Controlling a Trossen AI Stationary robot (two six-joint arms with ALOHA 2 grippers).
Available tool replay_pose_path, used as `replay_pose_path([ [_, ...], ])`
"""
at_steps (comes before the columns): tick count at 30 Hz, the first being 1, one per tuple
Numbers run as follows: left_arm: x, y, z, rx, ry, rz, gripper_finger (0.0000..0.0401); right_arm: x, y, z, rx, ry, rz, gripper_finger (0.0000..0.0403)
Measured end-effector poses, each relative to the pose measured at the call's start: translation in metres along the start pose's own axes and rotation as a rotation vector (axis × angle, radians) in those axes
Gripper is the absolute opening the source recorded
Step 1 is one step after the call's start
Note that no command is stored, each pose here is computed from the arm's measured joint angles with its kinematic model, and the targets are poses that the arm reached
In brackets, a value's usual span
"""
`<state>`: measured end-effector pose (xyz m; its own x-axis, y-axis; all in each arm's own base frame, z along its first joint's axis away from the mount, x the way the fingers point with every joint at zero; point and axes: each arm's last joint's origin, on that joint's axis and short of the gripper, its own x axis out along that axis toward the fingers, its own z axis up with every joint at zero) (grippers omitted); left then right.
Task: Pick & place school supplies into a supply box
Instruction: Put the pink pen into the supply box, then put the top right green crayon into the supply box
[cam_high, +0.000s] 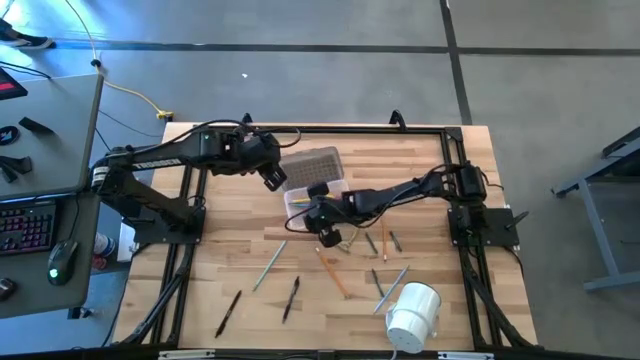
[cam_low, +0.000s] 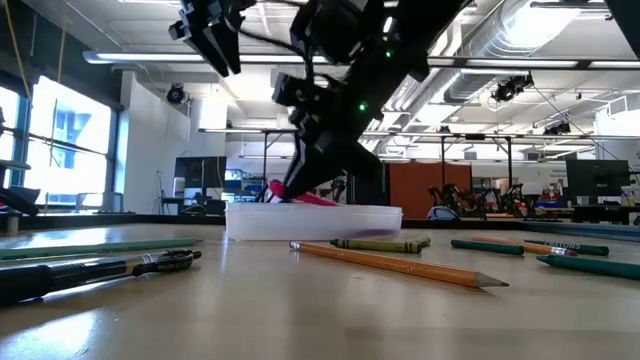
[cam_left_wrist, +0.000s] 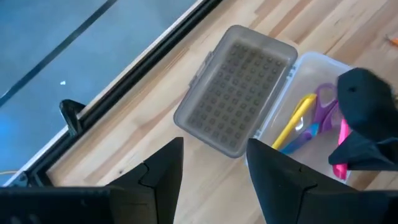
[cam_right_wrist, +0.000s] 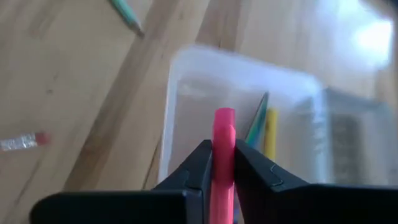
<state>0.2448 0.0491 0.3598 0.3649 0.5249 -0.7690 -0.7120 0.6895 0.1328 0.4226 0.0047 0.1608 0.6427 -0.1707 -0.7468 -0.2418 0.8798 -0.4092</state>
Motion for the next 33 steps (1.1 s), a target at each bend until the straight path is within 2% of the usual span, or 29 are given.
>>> replay_pose_path([
  [12, -0.001, -0.004, -0.001, -0.002, 0.027, -0.074, 0.0211, 0.001, -0.011, -0.008, 0.006, 0.074, -0.101, 0.0121],
  [15, -0.002, -0.003, -0.005, -0.018, 0.08, -0.099, 0.0211, -0.013, -0.008, -0.001, -0.075, 0.085, -0.136, 0.013],
  [18, -0.011, 0.004, -0.014, -0.047, 0.111, -0.049, 0.0211, -0.036, 0.002, 0.007, -0.17, 0.141, -0.168, 0.0129],
  [21, -0.022, 0.009, -0.023, -0.076, 0.076, 0.075, 0.0211, -0.066, 0.015, 0.01, -0.22, 0.203, -0.162, 0.0127],
  [24, -0.03, 0.007, -0.033, -0.089, 0.076, 0.121, 0.0211, -0.1, 0.027, 0.008, -0.259, 0.256, -0.082, 0.0127],
  [28, -0.038, 0.001, -0.043, -0.079, 0.101, 0.119, 0.0211, -0.139, 0.039, -0.005, -0.303, 0.324, 0.179, 0.0126],
  [30, -0.041, -0.005, -0.047, -0.068, 0.096, 0.102, 0.0211, -0.156, 0.041, -0.01, -0.268, 0.348, 0.278, 0.0126],
  [33, -0.041, -0.014, -0.055, -0.046, 0.097, 0.085, 0.0211, -0.178, 0.04, -0.017, -0.127, 0.4, 0.302, 0.0126],
])
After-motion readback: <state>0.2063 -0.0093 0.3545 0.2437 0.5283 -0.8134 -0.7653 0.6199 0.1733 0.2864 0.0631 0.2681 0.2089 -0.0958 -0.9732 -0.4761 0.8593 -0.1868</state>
